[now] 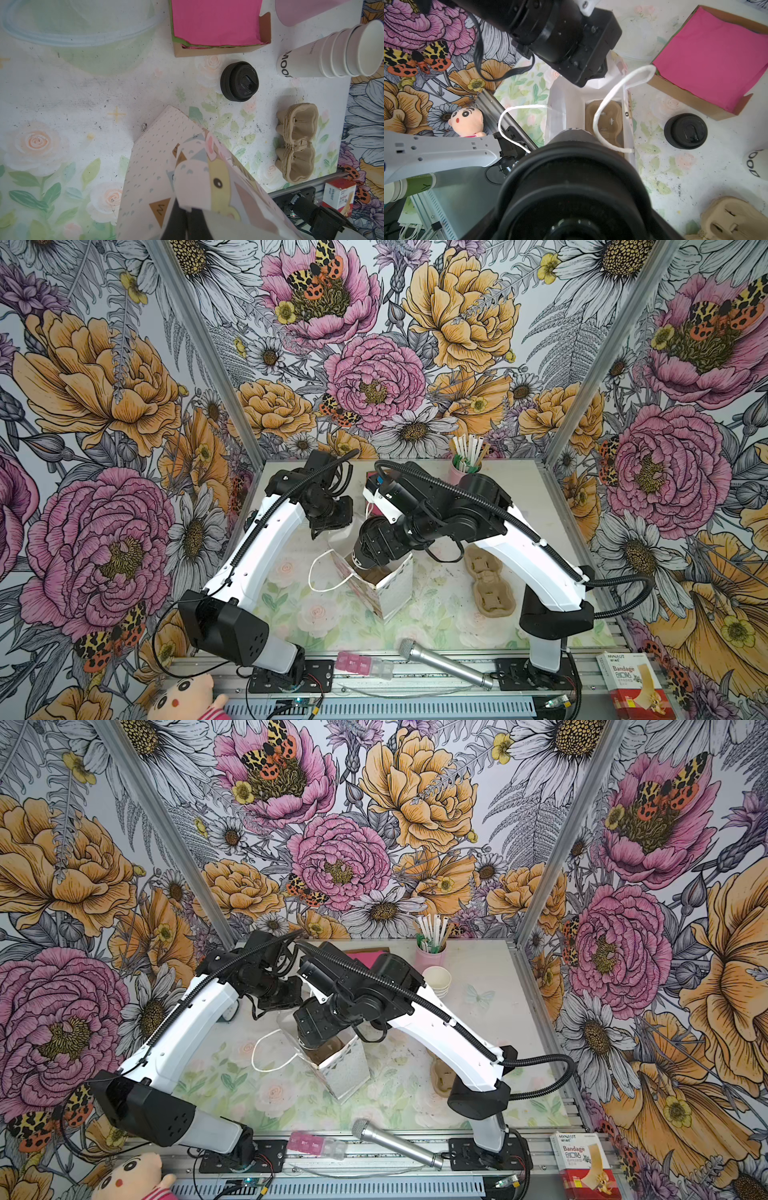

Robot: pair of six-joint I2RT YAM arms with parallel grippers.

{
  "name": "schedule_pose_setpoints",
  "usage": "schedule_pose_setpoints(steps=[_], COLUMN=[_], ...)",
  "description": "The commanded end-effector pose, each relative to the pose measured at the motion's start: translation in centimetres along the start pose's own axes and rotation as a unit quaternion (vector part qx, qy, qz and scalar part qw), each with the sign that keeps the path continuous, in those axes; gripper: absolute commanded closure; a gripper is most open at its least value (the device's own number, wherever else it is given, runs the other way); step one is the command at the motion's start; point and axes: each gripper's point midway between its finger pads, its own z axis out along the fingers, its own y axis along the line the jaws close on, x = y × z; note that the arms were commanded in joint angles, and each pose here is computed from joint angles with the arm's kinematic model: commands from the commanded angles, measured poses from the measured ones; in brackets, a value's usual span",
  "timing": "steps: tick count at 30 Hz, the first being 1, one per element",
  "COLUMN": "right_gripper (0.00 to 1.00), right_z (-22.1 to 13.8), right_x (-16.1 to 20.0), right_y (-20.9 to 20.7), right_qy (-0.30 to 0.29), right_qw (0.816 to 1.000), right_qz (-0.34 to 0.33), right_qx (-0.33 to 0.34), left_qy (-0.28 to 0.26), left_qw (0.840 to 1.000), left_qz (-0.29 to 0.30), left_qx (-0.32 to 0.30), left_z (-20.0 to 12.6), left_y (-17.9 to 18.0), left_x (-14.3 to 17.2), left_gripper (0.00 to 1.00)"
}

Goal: Pack a coffee takeout order
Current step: Place the coffee cup in the cup tray.

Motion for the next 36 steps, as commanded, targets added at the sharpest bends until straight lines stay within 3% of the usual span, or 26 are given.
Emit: schedule_pose_setpoints(steps=[1, 16, 36], right_gripper=[0.14, 0.14, 0.14], right_z=[1.0, 5.8, 9.6], right_x=[-0.1, 1.7, 5.3], right_y=[-0.9, -2.3, -3.6], right_qy=[0.003, 0.072, 0.147], right_qw=[0.999, 0.994, 0.982], right_qz=[-0.001, -0.014, -0.031], right_qx=[0.035, 0.085, 0.118], left_qy=[-0.002, -0.009, -0.010], left_qw=[1.000, 1.000, 1.000], left_qz=[-0.003, -0.004, -0.010], left_qx=[0.019, 0.022, 0.023], left_z=[-0.9, -1.3, -1.2], left_y=[-0.5, -0.4, 0.1], left_x=[0.5, 0.5, 0.6], left_gripper=[1.00, 1.00, 1.00])
